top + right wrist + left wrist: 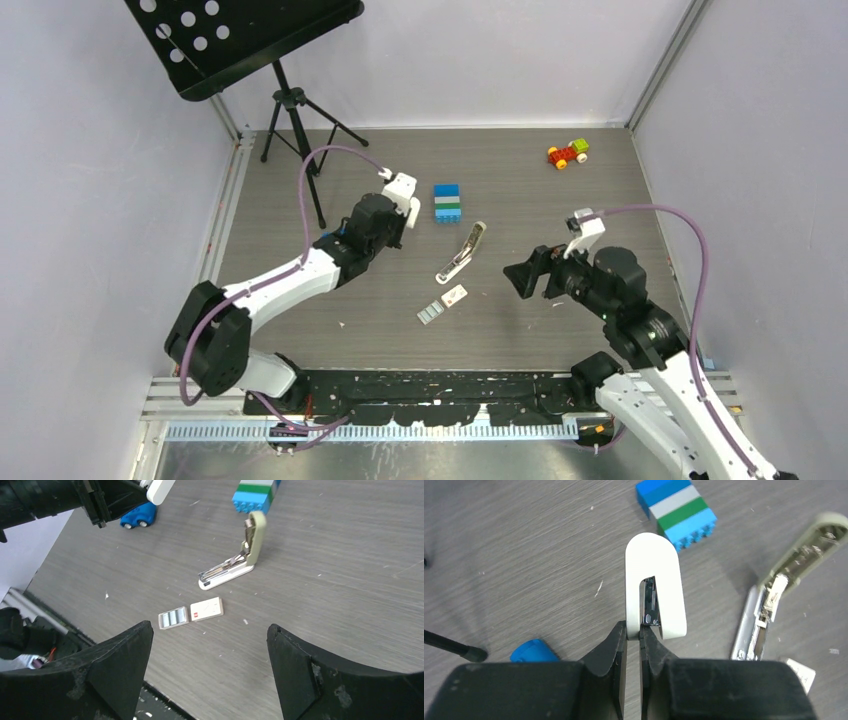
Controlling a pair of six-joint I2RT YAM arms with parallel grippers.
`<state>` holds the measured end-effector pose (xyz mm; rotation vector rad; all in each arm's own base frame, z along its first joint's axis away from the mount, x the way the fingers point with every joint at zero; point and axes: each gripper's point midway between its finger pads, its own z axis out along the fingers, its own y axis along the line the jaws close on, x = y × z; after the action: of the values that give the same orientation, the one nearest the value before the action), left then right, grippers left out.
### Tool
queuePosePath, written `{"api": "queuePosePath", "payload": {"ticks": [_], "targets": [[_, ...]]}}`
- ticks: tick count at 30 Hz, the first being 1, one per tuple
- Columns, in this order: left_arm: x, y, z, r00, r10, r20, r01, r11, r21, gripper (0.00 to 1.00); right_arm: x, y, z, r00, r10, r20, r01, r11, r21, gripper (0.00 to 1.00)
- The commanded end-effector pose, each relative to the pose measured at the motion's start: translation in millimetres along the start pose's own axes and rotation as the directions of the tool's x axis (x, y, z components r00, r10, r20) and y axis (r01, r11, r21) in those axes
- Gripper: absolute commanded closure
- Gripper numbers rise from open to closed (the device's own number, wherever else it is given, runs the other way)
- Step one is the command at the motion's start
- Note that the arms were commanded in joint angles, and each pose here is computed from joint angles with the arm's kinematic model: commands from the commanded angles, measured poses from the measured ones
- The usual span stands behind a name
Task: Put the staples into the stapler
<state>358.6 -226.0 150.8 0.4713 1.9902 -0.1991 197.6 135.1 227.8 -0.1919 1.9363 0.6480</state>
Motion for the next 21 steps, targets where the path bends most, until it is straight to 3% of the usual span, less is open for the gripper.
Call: {"api": "queuePosePath", "payload": {"ticks": [1,7,21], "targets": [[-11,-28,-29,0.976,0.207,0.067,-0.213,0.97,0.115,1.0,-8,26,7,0.996,0.041,-0.075,-0.049,0.994,-0.102,0.13],[-2,-69,-54,0.881,0.443,0.166,-0.471,0.851,0.233,1.0,-10,34,21,0.989,0.082,-0.125,-0.098,0.987,-0.128,0.14],[6,-138,-106,0.674,0.575,0.463,-0.738,0.544,0.399,1.0,6,62,50,0.947,0.124,-0.296,-0.204,0.944,-0.259,0.24]]}}
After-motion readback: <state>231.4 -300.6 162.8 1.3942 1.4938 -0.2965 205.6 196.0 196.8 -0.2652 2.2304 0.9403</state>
